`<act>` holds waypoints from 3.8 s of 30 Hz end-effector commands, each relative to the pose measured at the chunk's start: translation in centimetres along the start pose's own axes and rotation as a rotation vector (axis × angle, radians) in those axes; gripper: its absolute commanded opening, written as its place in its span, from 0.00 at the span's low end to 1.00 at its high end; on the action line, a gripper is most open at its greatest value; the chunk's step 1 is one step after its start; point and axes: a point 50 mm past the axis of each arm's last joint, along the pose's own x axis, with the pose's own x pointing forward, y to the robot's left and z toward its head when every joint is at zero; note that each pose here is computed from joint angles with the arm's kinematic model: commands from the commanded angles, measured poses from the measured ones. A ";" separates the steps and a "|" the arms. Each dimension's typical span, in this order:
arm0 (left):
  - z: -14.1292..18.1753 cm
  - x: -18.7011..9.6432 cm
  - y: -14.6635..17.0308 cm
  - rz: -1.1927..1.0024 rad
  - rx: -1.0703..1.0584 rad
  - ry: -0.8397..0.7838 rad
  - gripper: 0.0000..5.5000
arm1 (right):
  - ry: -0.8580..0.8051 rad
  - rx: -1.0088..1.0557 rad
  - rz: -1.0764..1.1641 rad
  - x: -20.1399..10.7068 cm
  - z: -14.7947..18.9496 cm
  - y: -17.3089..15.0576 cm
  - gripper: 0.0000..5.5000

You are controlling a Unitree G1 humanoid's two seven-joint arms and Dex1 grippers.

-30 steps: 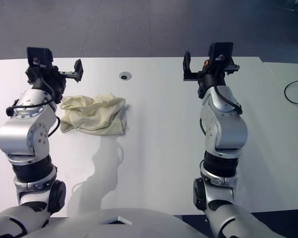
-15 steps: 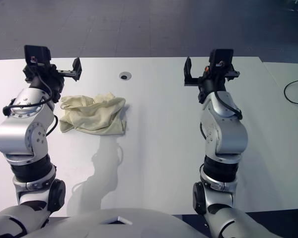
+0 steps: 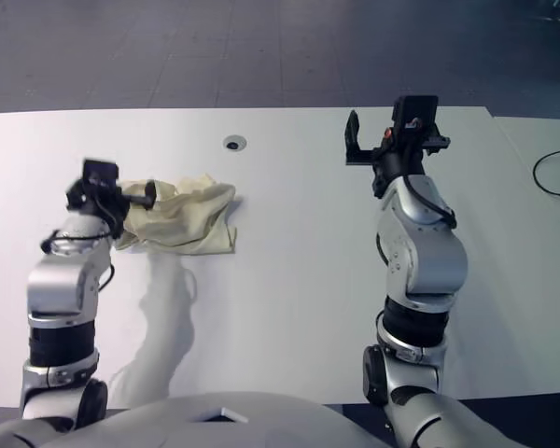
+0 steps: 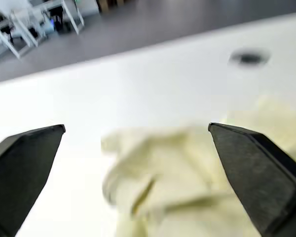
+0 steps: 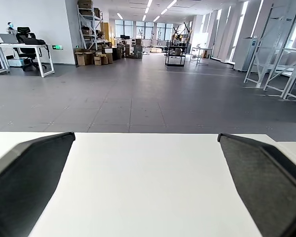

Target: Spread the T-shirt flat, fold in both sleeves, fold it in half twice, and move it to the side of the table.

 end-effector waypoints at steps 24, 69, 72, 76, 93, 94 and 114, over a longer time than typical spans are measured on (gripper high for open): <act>4.0 -6.4 -5.7 -0.670 -0.030 0.047 0.98 | 0.172 -0.231 0.792 -4.7 -2.8 1.9 0.98; 7.9 -4.6 -1.5 -0.496 -0.016 -0.073 0.98 | 0.281 -0.709 1.234 -6.9 -9.2 5.0 0.10; 7.9 -4.5 -1.5 -0.514 0.023 -0.081 0.98 | 0.261 -0.730 1.221 -6.4 -8.4 4.6 0.02; 8.1 -3.8 -1.1 -0.533 0.150 -0.134 0.98 | 0.229 -0.775 1.198 -5.5 -7.3 3.6 0.00; 8.7 -0.5 -1.7 -1.189 0.927 -0.302 0.98 | 0.182 -0.860 1.179 -3.1 -6.8 2.4 0.00; 8.8 -0.2 -1.9 -1.202 0.926 -0.304 0.98 | 0.179 -0.861 1.179 -3.0 -6.8 2.5 0.00; 6.7 1.9 -5.2 -1.341 1.102 -0.267 0.58 | 0.165 -0.862 1.194 -3.0 -6.8 3.0 0.00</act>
